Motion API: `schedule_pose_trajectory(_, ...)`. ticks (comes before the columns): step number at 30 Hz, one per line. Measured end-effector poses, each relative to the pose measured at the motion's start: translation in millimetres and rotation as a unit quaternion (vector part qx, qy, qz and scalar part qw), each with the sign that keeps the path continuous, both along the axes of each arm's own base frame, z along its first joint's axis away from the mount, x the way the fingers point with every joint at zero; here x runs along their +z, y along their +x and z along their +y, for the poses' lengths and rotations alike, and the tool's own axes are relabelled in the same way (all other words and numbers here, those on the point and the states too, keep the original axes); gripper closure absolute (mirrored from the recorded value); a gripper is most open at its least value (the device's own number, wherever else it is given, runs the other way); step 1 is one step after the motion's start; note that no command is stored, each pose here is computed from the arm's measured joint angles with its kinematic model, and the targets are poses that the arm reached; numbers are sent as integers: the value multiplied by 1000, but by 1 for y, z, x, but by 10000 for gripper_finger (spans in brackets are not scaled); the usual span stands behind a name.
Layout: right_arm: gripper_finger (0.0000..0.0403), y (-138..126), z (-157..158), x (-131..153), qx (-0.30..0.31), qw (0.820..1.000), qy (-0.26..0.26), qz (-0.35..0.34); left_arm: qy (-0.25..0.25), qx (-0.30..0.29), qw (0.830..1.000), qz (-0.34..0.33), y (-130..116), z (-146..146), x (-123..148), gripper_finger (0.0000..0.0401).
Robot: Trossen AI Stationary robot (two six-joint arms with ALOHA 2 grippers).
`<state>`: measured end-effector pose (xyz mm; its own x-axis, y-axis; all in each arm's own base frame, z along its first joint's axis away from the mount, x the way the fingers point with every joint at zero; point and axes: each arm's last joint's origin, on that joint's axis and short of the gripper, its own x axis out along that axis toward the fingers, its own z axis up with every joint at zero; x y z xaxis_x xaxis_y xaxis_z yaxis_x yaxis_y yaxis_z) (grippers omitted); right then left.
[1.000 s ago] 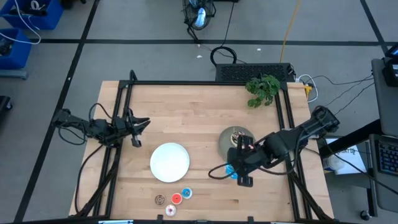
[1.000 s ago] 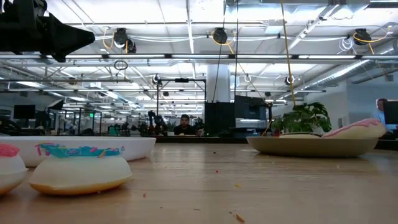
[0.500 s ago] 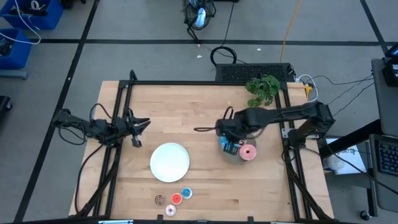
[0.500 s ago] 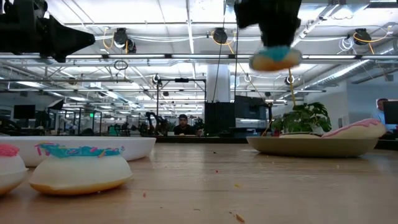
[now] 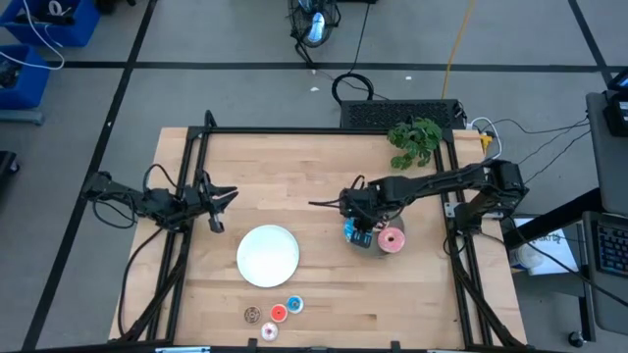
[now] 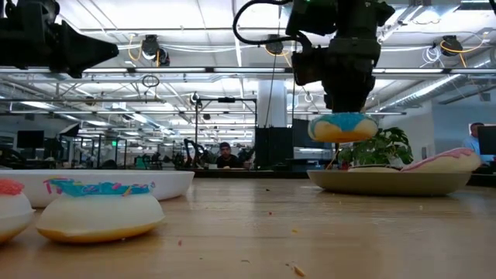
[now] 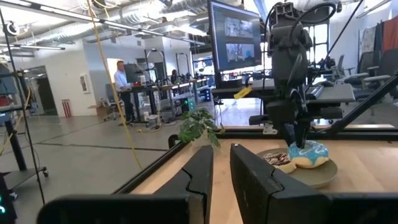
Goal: Pick & Place donuts
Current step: Put the large blue donut on the gray plate
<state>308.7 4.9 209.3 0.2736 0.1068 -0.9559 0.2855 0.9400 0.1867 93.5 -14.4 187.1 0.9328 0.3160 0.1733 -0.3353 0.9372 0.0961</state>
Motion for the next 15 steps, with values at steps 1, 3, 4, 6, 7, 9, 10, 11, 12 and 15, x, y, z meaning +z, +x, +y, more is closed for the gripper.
schedule_pose_trajectory(1, 390, 0, 0, 0, -3, 1000, 0, 0, 0, 0, 1000, -1, 0, 0, 0, 339)
schedule_pose_trajectory(3, 390, 0, 2, 0, -5, 1000, -1, 0, -1, 0, 1000, -2, 0, 0, 0, 339)
schedule_pose_trajectory(4, 390, 0, 2, 0, -4, 1000, -5, 0, -1, 0, 1000, -3, 0, 0, 1, 339)
schedule_pose_trajectory(6, 390, 1, 4, 1, -6, 1000, -11, -8, -1, 0, 1000, -3, 0, 0, 1, 339)
schedule_pose_trajectory(7, 390, 3, 6, 1, -9, 1000, -9, -16, -1, 0, 1000, -3, 0, 0, 1, 339)
schedule_pose_trajectory(9, 390, 6, 10, 2, -9, 999, -5, -32, 0, 0, 1000, -3, 0, 0, 1, 339)
schedule_pose_trajectory(10, 390, 7, 12, 2, -6, 999, -5, -38, -1, 0, 1000, -3, 0, 0, 1, 339)
schedule_pose_trajectory(11, 390, 7, 13, 3, -5, 999, -7, -40, -4, 0, 1000, -3, 0, 0, 0, 339)
schedule_pose_trajectory(12, 390, 7, 13, 2, -7, 999, -13, -40, -6, -1, 1000, -3, 0, 0, 0, 339)
schedule_pose_trajectory(15, 390, 2, 11, -5, -36, 999, -28, -24, -16, -3, 1000, 2, 0, 0, -2, 339)
